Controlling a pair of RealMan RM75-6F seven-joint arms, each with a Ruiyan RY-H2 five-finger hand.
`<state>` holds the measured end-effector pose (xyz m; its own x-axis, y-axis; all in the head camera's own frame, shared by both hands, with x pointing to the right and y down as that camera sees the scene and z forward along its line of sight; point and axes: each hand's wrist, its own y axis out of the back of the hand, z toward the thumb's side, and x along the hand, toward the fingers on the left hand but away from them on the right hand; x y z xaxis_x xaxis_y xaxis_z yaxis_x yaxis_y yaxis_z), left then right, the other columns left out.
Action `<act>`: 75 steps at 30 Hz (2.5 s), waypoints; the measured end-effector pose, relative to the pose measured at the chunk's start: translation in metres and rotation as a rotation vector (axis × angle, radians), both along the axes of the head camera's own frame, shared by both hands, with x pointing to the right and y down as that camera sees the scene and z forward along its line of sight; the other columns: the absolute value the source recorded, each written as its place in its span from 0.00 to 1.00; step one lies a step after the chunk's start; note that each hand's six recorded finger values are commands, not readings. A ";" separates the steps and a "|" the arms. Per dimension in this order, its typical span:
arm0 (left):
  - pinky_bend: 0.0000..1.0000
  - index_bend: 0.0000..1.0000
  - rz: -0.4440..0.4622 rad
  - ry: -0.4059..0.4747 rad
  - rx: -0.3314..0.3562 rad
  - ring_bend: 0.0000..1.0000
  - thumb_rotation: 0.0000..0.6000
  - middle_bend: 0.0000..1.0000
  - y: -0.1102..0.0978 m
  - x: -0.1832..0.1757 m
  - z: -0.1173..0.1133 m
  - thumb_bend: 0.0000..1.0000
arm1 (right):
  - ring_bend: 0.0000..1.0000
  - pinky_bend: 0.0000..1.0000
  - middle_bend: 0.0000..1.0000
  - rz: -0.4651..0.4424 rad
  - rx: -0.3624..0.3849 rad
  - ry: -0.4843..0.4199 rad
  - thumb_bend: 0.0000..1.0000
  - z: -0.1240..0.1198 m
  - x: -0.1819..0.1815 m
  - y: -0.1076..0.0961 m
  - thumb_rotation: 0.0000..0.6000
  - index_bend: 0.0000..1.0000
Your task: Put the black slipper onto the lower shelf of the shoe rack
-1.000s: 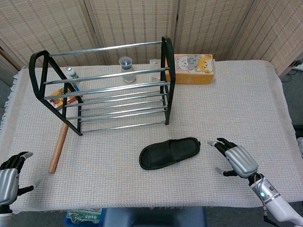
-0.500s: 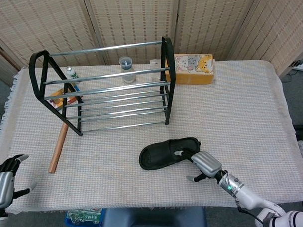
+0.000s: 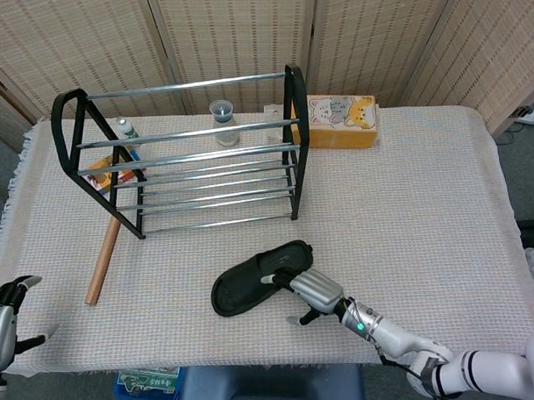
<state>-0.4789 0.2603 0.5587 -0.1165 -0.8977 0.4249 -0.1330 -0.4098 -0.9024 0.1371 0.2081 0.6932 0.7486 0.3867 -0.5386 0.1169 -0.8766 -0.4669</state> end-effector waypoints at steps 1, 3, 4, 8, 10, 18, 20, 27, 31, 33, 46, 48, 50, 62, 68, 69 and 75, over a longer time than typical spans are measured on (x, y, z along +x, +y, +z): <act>0.30 0.25 0.000 -0.002 0.001 0.22 1.00 0.23 0.000 -0.001 0.000 0.08 | 0.14 0.25 0.20 -0.007 0.000 -0.013 0.27 -0.001 -0.008 0.000 1.00 0.10; 0.30 0.25 -0.002 -0.004 0.003 0.22 1.00 0.23 0.000 -0.001 -0.001 0.08 | 0.14 0.25 0.20 -0.025 -0.001 -0.041 0.27 -0.002 -0.025 -0.001 1.00 0.10; 0.30 0.25 -0.003 -0.004 0.003 0.22 1.00 0.23 -0.001 -0.002 -0.002 0.08 | 0.14 0.25 0.20 -0.032 -0.003 -0.052 0.27 -0.002 -0.033 -0.001 1.00 0.10; 0.30 0.25 0.001 -0.010 0.006 0.22 1.00 0.23 -0.002 -0.004 -0.003 0.08 | 0.14 0.25 0.20 -0.067 -0.012 -0.081 0.27 0.002 -0.065 0.000 1.00 0.10; 0.30 0.25 0.003 -0.011 0.004 0.22 1.00 0.23 -0.003 -0.004 -0.003 0.08 | 0.14 0.25 0.20 -0.080 -0.012 -0.089 0.27 0.004 -0.076 0.001 1.00 0.10; 0.30 0.25 0.023 -0.004 0.009 0.22 1.00 0.23 -0.008 0.000 -0.003 0.08 | 0.14 0.24 0.20 -0.101 0.037 -0.088 0.27 0.000 -0.088 -0.007 1.00 0.10; 0.30 0.25 0.028 -0.002 0.010 0.22 1.00 0.23 -0.010 0.002 -0.003 0.08 | 0.14 0.24 0.20 -0.092 0.068 -0.075 0.27 -0.003 -0.078 -0.013 1.00 0.10; 0.30 0.25 0.088 0.019 0.012 0.22 1.00 0.23 -0.017 0.015 0.000 0.08 | 0.14 0.24 0.20 -0.062 0.143 -0.049 0.27 -0.022 -0.046 -0.029 1.00 0.10; 0.30 0.26 0.177 0.060 0.016 0.22 1.00 0.23 -0.026 0.029 0.002 0.08 | 0.14 0.24 0.20 -0.036 0.216 -0.037 0.27 -0.044 -0.020 -0.045 1.00 0.10; 0.31 0.27 0.225 0.098 0.014 0.22 1.00 0.23 -0.030 0.039 0.003 0.08 | 0.14 0.24 0.20 -0.018 0.257 -0.024 0.27 -0.058 -0.003 -0.053 1.00 0.10; 0.31 0.28 0.657 0.386 -0.059 0.24 1.00 0.23 -0.066 0.143 0.028 0.12 | 0.14 0.24 0.20 0.139 0.498 0.110 0.27 -0.149 0.122 -0.065 1.00 0.10; 0.31 0.27 0.711 0.401 -0.077 0.24 1.00 0.23 -0.070 0.156 0.033 0.12 | 0.14 0.24 0.20 0.167 0.511 0.136 0.27 -0.157 0.138 -0.059 1.00 0.10; 0.31 0.26 0.761 0.416 -0.102 0.24 1.00 0.23 -0.074 0.171 0.041 0.12 | 0.14 0.24 0.20 0.193 0.514 0.155 0.27 -0.161 0.150 -0.053 1.00 0.10; 0.31 0.16 0.967 0.273 -0.252 0.24 1.00 0.19 -0.087 0.210 0.087 0.15 | 0.14 0.24 0.20 0.249 0.508 0.193 0.27 -0.164 0.177 -0.035 1.00 0.10; 0.31 0.16 1.090 0.110 -0.241 0.24 1.00 0.19 -0.088 0.209 0.099 0.17 | 0.14 0.24 0.20 0.253 0.507 0.196 0.27 -0.164 0.180 -0.032 1.00 0.10; 0.31 0.16 1.109 0.083 -0.235 0.24 1.00 0.19 -0.089 0.208 0.101 0.17 | 0.14 0.24 0.20 0.254 0.508 0.196 0.27 -0.164 0.180 -0.032 1.00 0.10; 0.31 0.16 1.184 -0.011 -0.209 0.23 1.00 0.18 -0.094 0.206 0.114 0.17 | 0.14 0.24 0.20 0.270 0.502 0.193 0.27 -0.164 0.183 -0.031 1.00 0.10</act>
